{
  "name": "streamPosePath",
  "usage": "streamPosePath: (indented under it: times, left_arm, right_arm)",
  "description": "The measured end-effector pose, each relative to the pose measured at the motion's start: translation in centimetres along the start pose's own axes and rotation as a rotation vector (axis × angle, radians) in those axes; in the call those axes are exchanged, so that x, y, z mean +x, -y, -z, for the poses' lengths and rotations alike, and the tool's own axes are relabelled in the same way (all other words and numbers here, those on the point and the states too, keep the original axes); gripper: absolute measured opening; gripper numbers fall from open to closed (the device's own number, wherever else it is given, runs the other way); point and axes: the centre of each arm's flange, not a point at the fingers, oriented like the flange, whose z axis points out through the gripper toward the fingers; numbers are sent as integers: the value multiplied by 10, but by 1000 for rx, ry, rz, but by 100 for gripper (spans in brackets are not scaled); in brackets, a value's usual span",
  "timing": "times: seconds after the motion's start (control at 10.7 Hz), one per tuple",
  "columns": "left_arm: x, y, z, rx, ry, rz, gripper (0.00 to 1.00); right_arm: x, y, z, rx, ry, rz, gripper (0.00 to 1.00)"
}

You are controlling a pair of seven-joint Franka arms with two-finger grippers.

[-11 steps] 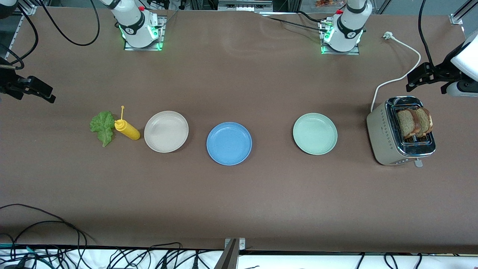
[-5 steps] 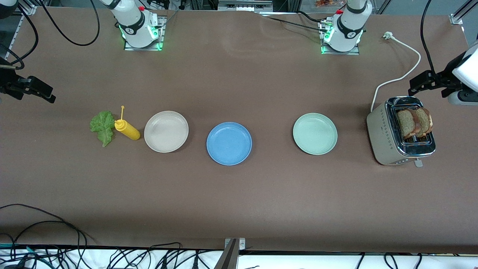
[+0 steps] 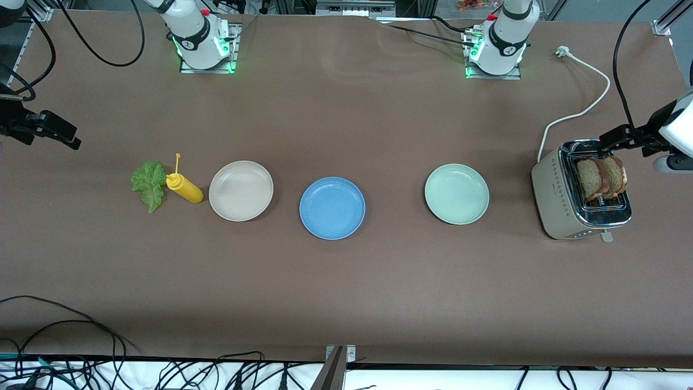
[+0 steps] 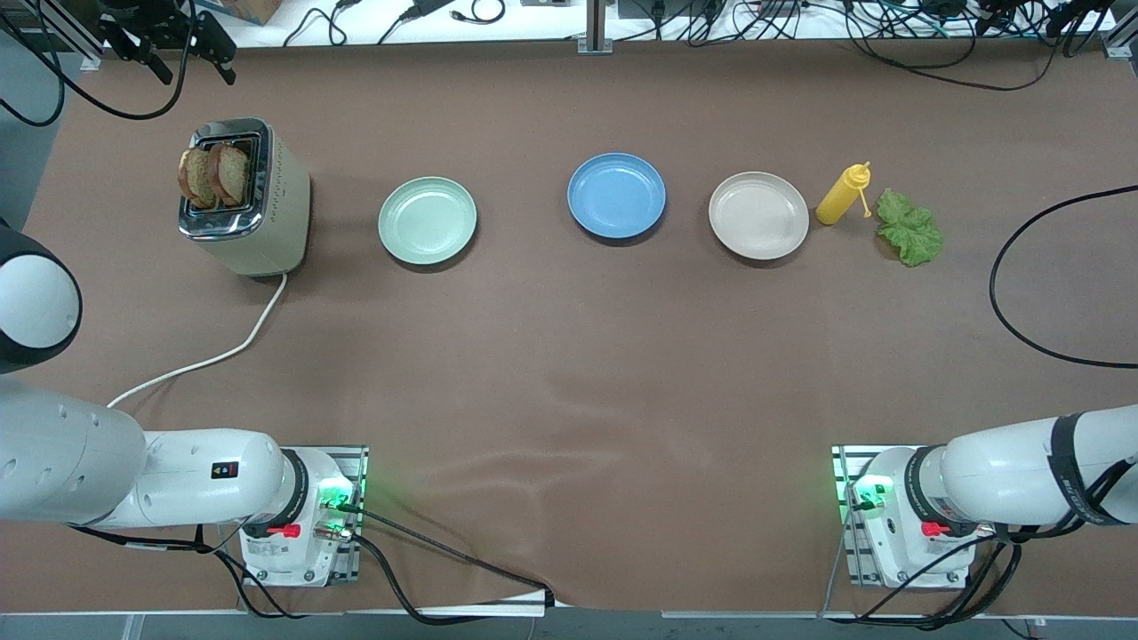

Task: Make sandwich in blue plate with both arms
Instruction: 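Lower the left gripper into the toaster onto a bread slice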

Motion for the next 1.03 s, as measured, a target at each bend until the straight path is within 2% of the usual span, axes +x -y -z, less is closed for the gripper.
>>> streamPosePath:
  times: [0.56, 1.03]
  left_arm:
    - [12, 20, -59, 0, 6, 14, 100]
    - [15, 28, -75, -3, 31, 26, 100]
  right_arm:
    - [0, 0, 0, 0, 0, 0, 100]
    - [0, 0, 0, 0, 0, 0, 100]
